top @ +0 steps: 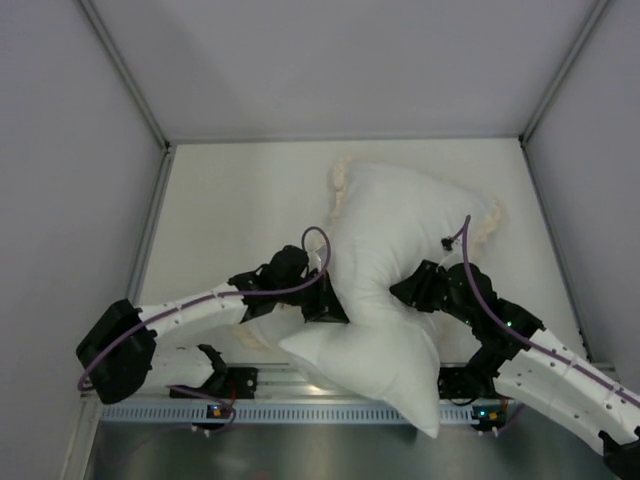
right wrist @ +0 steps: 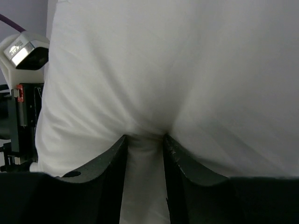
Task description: Remove the pillowcase from the pillow
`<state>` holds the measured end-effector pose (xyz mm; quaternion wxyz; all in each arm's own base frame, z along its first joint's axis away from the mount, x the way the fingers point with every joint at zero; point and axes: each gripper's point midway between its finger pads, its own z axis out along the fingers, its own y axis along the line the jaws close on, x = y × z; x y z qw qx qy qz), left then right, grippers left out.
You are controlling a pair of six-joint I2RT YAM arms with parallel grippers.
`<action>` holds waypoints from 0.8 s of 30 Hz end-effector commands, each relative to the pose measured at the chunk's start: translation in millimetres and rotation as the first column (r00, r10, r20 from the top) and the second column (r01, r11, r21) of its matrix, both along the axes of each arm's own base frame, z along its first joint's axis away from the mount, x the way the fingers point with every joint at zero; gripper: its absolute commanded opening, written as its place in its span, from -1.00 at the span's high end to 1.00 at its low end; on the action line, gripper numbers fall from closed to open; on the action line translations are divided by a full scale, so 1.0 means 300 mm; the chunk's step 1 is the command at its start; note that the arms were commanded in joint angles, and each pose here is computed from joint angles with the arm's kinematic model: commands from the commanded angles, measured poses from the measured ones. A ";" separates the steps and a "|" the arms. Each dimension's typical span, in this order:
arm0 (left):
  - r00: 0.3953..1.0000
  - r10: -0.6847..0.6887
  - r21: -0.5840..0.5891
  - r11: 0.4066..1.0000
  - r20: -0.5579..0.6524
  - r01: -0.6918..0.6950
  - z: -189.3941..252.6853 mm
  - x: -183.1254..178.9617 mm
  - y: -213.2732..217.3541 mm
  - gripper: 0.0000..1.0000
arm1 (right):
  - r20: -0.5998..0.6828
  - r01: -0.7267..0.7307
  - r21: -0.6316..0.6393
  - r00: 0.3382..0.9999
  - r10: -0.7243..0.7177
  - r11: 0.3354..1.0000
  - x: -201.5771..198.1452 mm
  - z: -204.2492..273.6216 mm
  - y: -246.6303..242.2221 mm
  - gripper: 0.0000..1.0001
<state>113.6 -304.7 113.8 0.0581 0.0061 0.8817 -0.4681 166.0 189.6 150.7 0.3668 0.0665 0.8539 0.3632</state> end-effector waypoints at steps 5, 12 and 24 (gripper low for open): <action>0.953 0.273 0.090 0.954 0.129 -0.286 -0.077 0.411 0.004 1.00 | -0.076 -0.132 -0.089 0.989 0.125 0.987 -0.009 -0.051 0.086 0.30; 0.871 0.373 0.137 0.891 0.320 -0.432 0.146 0.392 0.210 -0.32 | -0.001 -0.116 -0.245 0.993 0.120 0.963 0.081 -0.009 0.079 0.08; 0.862 0.330 -0.052 0.940 0.385 -0.337 0.496 0.087 0.369 -0.94 | -0.042 -0.053 -0.277 0.998 0.043 0.959 0.174 0.004 0.133 -0.04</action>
